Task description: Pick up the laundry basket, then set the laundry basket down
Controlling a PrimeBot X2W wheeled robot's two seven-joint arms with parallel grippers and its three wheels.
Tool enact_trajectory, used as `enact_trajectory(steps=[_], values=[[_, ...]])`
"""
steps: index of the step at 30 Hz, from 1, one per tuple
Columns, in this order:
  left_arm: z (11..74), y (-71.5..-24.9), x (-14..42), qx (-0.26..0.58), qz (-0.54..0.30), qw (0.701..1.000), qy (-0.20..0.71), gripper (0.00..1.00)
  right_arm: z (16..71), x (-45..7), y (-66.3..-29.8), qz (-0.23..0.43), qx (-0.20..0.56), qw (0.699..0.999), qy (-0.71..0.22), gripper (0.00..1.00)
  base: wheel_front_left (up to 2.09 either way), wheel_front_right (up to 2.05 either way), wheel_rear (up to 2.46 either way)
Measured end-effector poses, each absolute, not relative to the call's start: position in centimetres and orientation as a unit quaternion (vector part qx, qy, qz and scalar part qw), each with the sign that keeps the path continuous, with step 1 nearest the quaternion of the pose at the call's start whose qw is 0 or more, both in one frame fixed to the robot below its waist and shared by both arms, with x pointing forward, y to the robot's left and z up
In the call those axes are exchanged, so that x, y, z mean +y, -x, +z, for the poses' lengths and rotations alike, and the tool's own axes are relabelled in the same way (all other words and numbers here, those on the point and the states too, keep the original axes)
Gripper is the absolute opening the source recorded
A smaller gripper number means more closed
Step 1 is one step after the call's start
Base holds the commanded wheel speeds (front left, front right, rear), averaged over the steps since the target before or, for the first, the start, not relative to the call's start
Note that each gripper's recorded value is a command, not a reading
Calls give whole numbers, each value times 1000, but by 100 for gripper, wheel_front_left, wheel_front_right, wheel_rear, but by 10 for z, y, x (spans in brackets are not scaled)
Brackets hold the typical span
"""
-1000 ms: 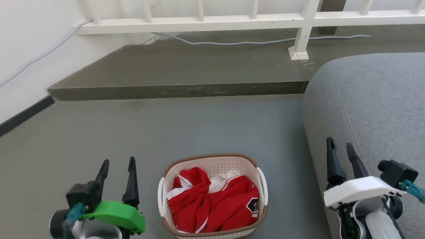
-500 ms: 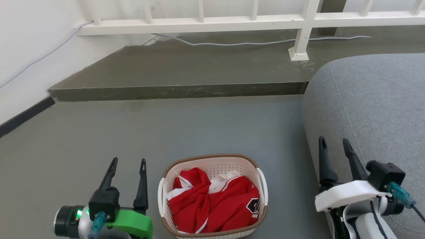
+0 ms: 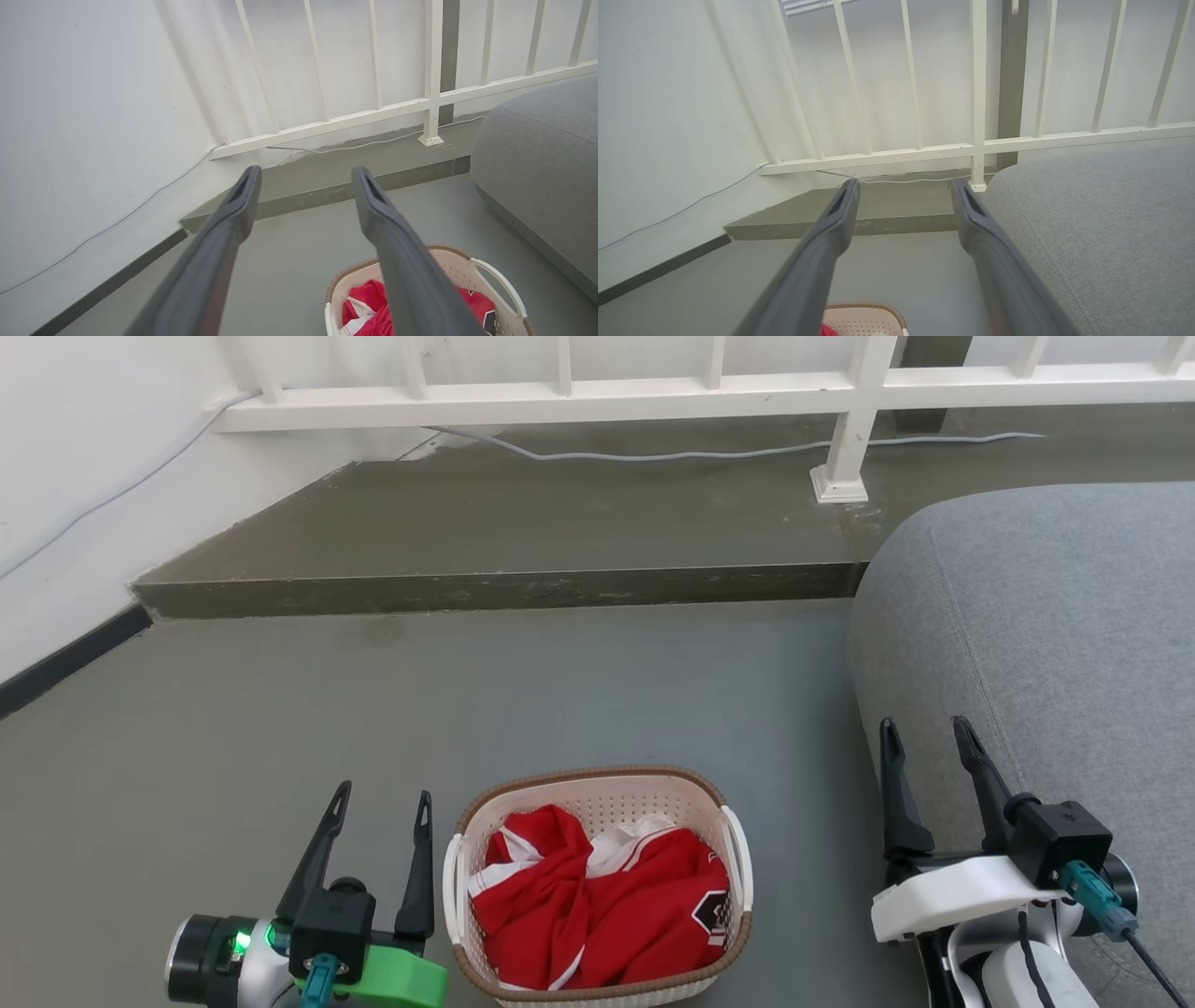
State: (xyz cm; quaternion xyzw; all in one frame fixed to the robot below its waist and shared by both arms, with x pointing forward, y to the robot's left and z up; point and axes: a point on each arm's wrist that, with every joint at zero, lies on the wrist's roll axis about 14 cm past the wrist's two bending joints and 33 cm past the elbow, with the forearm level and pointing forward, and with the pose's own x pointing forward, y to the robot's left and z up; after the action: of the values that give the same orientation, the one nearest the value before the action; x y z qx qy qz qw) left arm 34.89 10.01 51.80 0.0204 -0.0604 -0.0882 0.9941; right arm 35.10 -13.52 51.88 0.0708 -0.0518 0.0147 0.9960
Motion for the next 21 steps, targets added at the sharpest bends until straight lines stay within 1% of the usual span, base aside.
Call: enact_trajectory(steps=[21], values=[[514, -350, 101, -52, -85, 995, -12, 100, 517, -135, -352, 15, -50, 996, -70, 100, 0, 0, 0]])
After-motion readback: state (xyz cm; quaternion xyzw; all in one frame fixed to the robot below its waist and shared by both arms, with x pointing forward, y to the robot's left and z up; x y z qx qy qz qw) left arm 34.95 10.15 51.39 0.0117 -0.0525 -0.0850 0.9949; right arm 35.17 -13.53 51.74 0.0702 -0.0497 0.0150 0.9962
